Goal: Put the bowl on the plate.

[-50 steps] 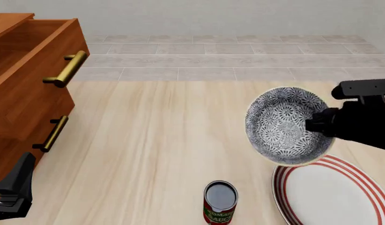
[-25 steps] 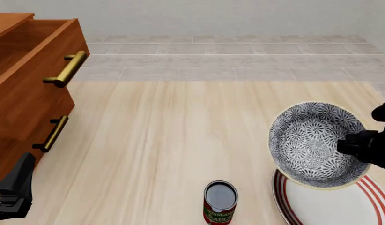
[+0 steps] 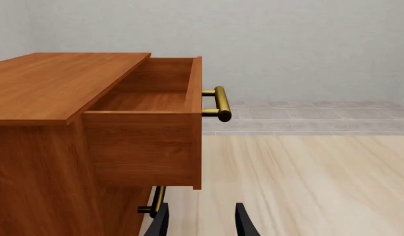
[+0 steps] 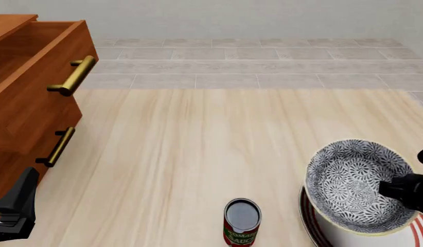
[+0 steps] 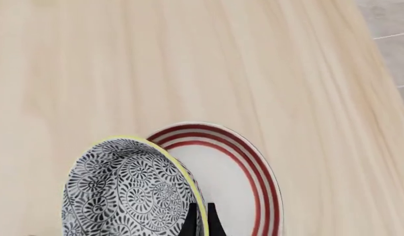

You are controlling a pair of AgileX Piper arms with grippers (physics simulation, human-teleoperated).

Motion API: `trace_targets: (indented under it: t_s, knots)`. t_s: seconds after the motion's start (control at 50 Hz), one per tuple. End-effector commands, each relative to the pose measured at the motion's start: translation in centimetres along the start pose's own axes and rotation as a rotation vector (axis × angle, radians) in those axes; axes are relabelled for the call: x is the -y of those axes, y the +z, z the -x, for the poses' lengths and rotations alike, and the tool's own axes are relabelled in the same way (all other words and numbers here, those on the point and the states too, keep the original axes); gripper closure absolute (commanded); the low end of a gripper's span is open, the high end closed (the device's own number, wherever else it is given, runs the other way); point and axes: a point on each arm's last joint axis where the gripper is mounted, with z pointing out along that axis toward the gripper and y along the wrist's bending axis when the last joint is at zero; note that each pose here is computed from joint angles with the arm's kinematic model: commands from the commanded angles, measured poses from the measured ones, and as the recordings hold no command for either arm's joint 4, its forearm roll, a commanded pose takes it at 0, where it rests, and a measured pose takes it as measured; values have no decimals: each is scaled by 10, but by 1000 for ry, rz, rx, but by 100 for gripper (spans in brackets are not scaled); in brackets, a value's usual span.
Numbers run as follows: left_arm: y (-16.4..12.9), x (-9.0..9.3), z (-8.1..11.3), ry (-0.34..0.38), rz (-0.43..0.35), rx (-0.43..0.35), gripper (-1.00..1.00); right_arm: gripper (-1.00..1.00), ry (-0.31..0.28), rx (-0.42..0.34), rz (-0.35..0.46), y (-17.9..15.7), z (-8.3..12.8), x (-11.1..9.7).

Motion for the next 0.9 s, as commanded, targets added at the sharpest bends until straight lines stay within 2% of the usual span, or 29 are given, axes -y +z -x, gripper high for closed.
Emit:
trace_targets:
  t_s: [0.02,0.34,0.9]
  knots:
    - [0,0,0,0,0,0,-100,100,28,-28,-23,6,-12,4]
    - [0,0,0,0,0,0,-100,100,30,-65,-45,5,-23,8]
    - [0,0,0,0,0,0,-100,100,69,-105,-64,25,-48,11]
